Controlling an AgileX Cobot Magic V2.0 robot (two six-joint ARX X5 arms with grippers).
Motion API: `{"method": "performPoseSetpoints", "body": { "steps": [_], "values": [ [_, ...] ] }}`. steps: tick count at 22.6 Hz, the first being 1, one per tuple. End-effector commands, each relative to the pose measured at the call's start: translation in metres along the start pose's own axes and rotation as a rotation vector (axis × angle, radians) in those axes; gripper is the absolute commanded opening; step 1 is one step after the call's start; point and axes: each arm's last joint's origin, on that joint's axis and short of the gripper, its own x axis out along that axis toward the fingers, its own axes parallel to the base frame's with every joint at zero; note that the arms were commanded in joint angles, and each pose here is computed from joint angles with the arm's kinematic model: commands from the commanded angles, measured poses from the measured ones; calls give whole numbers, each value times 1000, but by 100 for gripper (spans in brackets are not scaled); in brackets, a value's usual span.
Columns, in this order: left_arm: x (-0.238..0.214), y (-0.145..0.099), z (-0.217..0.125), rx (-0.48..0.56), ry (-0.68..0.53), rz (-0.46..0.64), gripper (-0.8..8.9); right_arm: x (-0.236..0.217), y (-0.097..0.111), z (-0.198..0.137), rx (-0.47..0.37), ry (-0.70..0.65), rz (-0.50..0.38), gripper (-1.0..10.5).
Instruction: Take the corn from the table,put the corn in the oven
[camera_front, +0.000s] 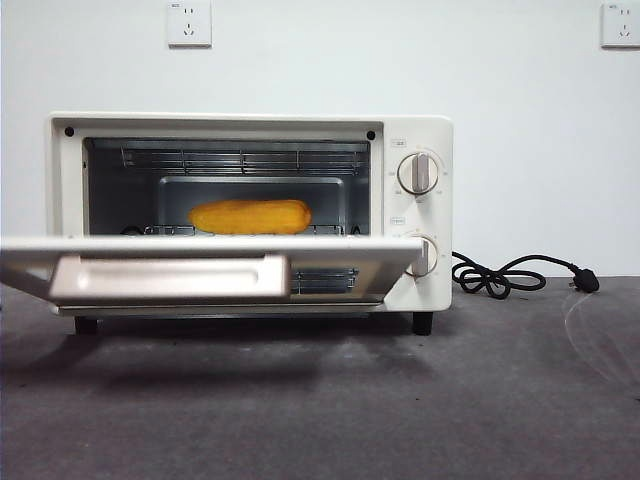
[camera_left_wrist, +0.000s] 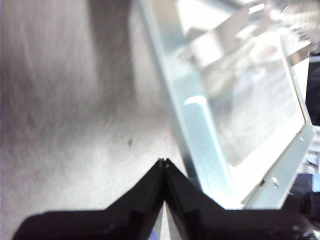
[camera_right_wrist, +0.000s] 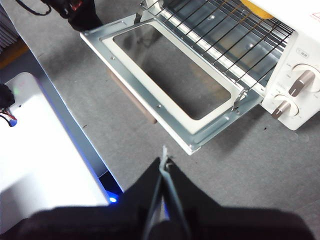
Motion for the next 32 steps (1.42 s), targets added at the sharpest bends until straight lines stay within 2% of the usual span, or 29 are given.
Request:
{"method": "performPoseSetpoints", "body": {
  "steps": [1,12,22,32],
  "values": [
    [-10,-12,9,39,-54,-27,-8,0,0,1,-8,-4,1,-16],
    [-41,-49,47,132,-245,-36,-8,0,0,1,-12,-4,1,-16],
    [-45,-59,65,181,-363,-54,-8,0,-1,2,-19,-16,-1,-16],
    [-49,-61,75,189,-491,67,-8,0,-1,3,-22,-27,-3,-16]
  ]
}}
